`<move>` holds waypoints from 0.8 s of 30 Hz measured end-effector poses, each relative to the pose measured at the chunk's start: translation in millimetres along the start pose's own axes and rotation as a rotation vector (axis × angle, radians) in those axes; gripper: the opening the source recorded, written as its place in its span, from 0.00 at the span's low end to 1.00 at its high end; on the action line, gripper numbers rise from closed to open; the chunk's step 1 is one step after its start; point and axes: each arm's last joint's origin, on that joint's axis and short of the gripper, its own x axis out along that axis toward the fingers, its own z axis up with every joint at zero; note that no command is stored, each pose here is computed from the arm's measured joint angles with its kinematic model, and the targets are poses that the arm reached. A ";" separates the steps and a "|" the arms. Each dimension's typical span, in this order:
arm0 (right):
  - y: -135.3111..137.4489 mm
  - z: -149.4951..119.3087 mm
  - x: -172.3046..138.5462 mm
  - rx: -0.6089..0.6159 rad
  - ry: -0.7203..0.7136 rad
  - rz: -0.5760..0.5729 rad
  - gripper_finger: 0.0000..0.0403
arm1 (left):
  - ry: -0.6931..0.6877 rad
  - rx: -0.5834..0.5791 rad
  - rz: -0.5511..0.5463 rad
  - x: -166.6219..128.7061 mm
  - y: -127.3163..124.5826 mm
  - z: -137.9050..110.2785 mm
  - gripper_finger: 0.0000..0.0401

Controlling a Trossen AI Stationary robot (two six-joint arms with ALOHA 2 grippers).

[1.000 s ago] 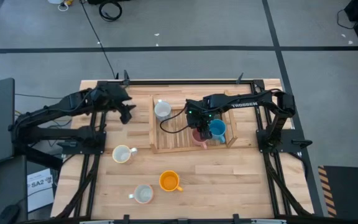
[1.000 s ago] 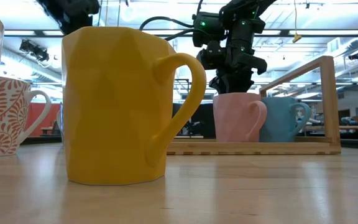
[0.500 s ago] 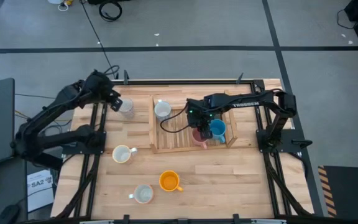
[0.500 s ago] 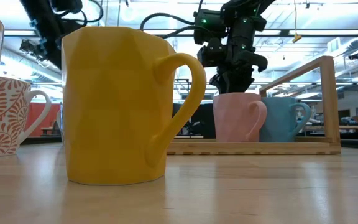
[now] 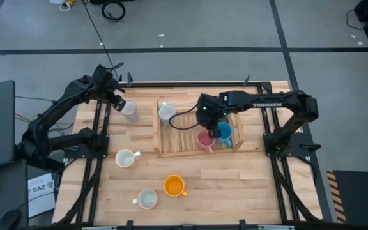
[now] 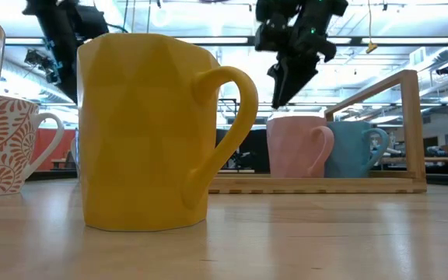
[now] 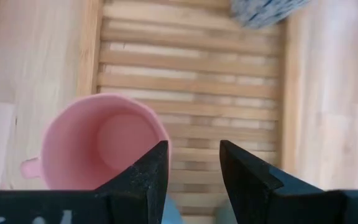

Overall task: Place coffee mugs
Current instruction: Put the gray cup on the shelf

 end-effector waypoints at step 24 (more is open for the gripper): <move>-3.2 11.9 -42.4 -0.008 -0.272 -0.103 0.37 | 0.232 0.003 -0.011 59.3 2.3 16.4 0.50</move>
